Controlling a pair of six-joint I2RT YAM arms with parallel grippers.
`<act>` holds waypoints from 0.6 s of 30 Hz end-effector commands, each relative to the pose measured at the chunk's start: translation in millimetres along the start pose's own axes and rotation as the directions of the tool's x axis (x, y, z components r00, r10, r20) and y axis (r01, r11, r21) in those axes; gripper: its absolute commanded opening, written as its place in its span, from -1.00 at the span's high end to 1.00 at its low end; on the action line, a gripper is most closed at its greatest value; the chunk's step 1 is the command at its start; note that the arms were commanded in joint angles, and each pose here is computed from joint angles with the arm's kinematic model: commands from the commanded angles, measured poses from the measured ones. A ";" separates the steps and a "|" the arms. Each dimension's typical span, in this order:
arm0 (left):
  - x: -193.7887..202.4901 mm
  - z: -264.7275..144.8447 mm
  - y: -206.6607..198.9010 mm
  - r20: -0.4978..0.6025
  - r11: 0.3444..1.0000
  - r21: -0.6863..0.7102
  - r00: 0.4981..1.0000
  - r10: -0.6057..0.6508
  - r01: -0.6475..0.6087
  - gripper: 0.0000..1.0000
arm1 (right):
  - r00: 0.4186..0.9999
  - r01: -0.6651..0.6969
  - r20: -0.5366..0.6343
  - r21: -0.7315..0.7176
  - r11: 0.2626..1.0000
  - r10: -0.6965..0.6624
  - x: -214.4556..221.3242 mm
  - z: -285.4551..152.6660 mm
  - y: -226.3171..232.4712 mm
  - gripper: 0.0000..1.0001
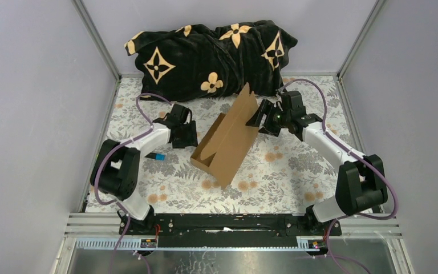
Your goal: Fold the paper box
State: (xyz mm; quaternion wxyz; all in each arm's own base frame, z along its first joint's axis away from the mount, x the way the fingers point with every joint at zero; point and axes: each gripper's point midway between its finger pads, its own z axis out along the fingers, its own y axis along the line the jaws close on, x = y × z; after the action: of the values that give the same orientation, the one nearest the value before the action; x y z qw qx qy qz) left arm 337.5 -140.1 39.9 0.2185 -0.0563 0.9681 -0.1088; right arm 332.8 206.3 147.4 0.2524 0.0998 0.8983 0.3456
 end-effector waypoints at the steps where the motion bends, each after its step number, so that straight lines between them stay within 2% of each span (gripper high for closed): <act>1: 10.4 -22.3 -11.2 0.051 0.999 0.032 0.999 0.003 -0.005 -0.28 | 0.997 0.058 0.049 -0.077 0.995 -0.055 -28.1 2.8 29.7 -0.55; 8: 32.0 -72.6 -41.5 0.110 0.993 0.118 0.994 0.005 -0.018 -0.29 | 0.995 0.098 0.047 -0.113 0.989 -0.093 -51.6 22.5 34.0 -0.56; 14: 65.7 -84.5 -77.5 0.109 0.981 0.193 0.994 0.010 -0.031 -0.29 | 0.984 0.179 0.052 -0.259 0.949 -0.172 -95.7 38.6 83.8 -0.56; 18: 79.1 -88.3 -97.3 0.107 0.974 0.217 0.994 0.038 -0.060 -0.29 | 0.965 0.259 0.082 -0.178 0.949 -0.248 -115.0 29.0 85.5 -0.55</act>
State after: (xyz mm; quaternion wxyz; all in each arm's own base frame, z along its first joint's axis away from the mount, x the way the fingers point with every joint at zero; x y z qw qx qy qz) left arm 239.2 -218.0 107.4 0.2696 0.0017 0.9413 -0.2032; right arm 440.3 249.5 185.2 0.2826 0.0246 0.8715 0.3999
